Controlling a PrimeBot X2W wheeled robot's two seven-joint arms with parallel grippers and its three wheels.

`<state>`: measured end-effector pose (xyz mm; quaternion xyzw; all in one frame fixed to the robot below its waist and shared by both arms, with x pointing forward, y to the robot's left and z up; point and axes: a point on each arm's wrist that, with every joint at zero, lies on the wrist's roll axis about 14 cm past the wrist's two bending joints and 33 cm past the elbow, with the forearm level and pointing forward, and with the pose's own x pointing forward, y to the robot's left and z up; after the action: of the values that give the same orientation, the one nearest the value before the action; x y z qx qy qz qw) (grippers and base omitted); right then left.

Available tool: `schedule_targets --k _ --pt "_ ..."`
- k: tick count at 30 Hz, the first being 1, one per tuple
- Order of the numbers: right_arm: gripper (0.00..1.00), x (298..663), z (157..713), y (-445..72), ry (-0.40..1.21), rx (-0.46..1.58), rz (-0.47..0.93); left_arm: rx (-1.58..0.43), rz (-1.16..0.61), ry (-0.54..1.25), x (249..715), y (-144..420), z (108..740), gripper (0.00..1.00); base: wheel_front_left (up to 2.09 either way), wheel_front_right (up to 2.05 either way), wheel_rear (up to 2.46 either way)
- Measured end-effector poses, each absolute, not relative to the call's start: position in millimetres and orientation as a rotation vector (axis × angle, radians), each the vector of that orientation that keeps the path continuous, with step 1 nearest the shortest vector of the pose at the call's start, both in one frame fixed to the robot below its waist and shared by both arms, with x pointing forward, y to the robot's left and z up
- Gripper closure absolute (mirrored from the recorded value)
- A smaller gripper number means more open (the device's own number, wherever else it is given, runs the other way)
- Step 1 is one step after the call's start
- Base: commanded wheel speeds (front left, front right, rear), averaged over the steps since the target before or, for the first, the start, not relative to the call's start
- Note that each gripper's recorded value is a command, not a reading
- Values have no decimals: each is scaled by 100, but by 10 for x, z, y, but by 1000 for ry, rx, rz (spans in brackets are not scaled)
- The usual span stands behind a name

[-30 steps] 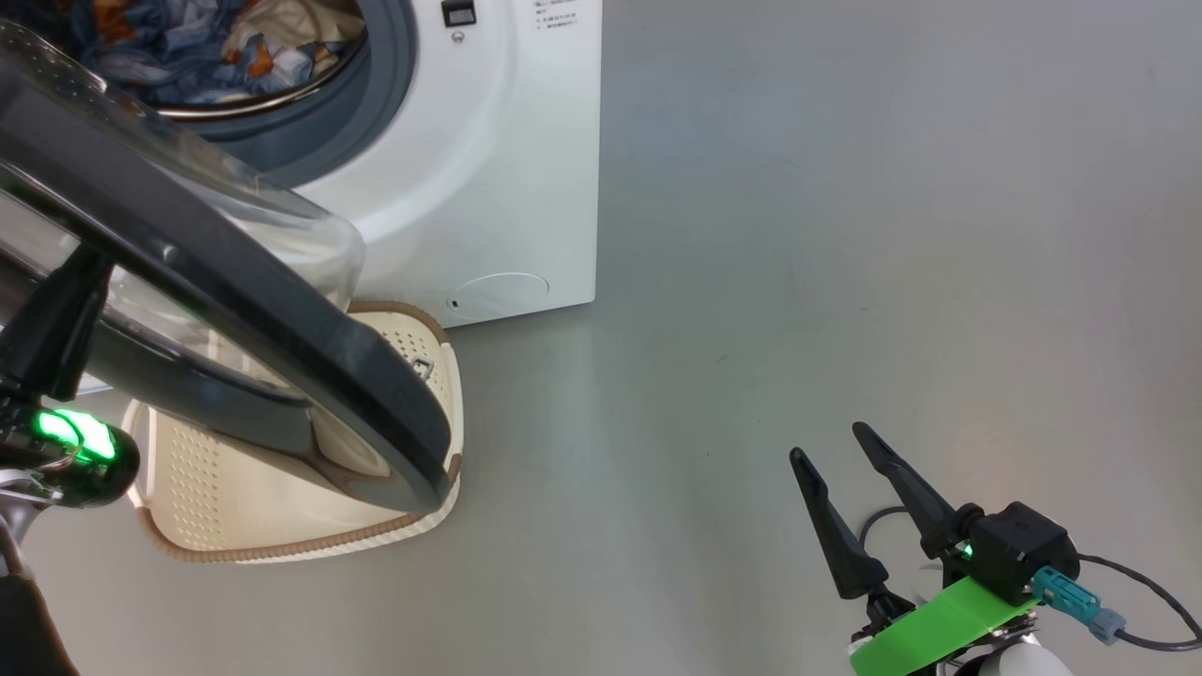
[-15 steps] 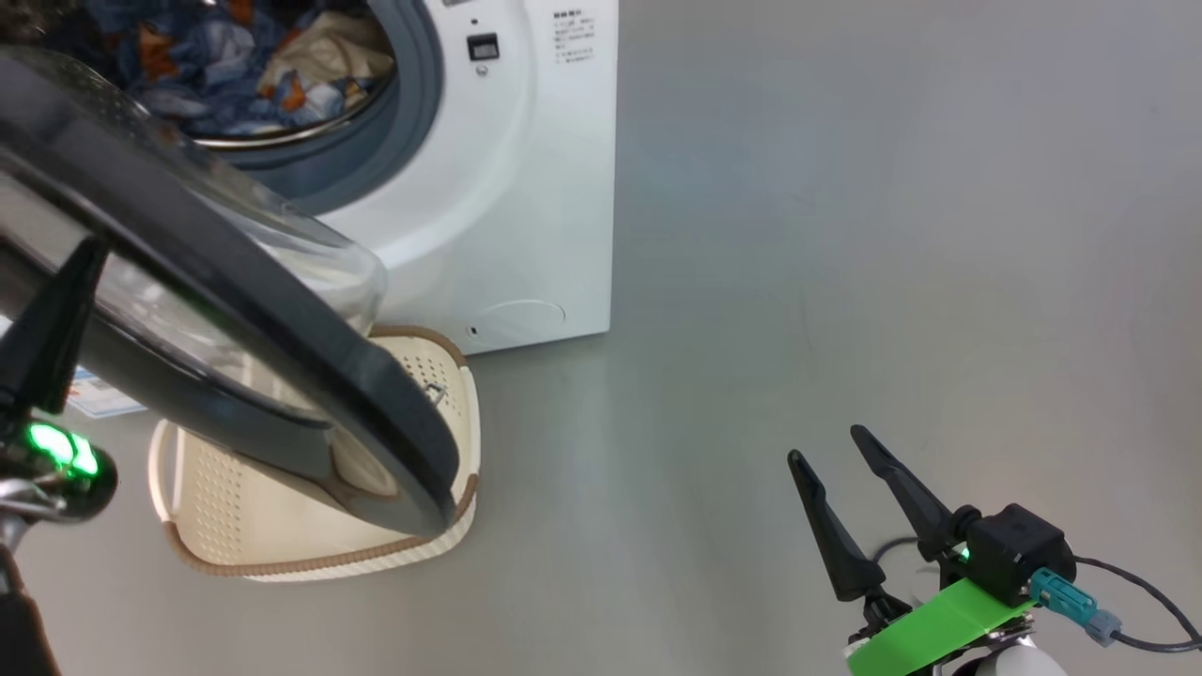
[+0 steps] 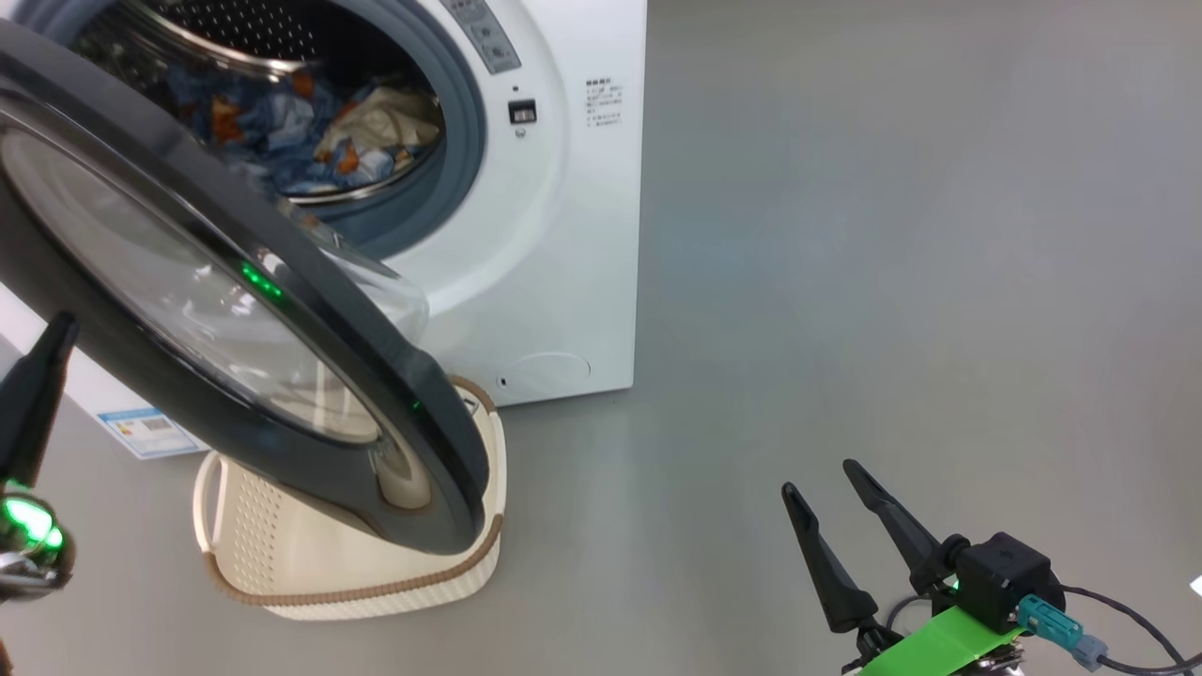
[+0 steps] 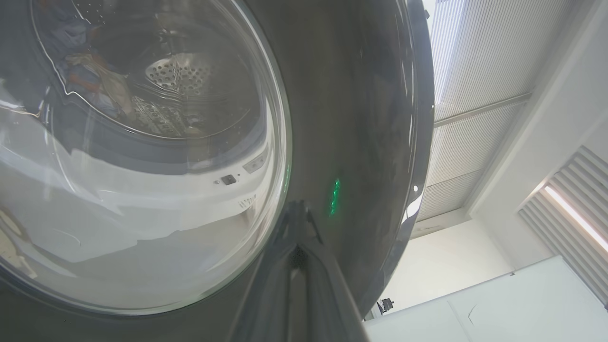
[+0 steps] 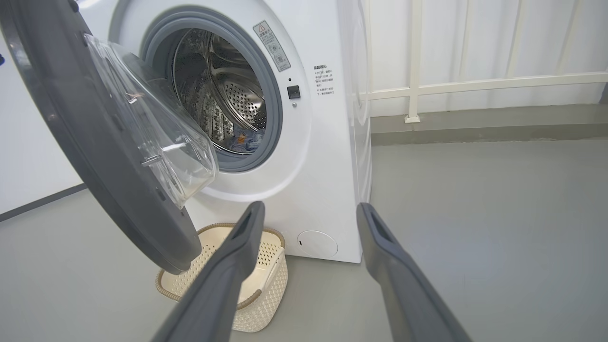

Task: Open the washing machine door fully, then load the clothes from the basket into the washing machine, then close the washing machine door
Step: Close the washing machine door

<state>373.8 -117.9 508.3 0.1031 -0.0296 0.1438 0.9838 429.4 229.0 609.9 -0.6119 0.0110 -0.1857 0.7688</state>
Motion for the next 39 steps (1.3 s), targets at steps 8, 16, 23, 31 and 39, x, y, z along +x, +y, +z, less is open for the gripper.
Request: schedule_targets --k 8,16,23,31,39 --pt "0 3628 5163 -1180 -83 210 286 -1129 -332 -30 4056 2336 6213 100 0 0 0" --pt "0 3584 5164 -1190 -85 211 281 -835 -235 -94 3976 2327 6206 0 0 0 0" --pt "0 3599 5216 -1237 -103 209 267 -419 -136 -121 3835 2420 5825 0 0 0 0" --pt "0 3555 5198 -1234 -98 211 267 -165 -98 -157 3702 2463 5576 0 0 0 0" --pt "0 3557 5221 -1225 -106 210 268 -74 -68 -153 3588 2346 5470 0 0 0 0"
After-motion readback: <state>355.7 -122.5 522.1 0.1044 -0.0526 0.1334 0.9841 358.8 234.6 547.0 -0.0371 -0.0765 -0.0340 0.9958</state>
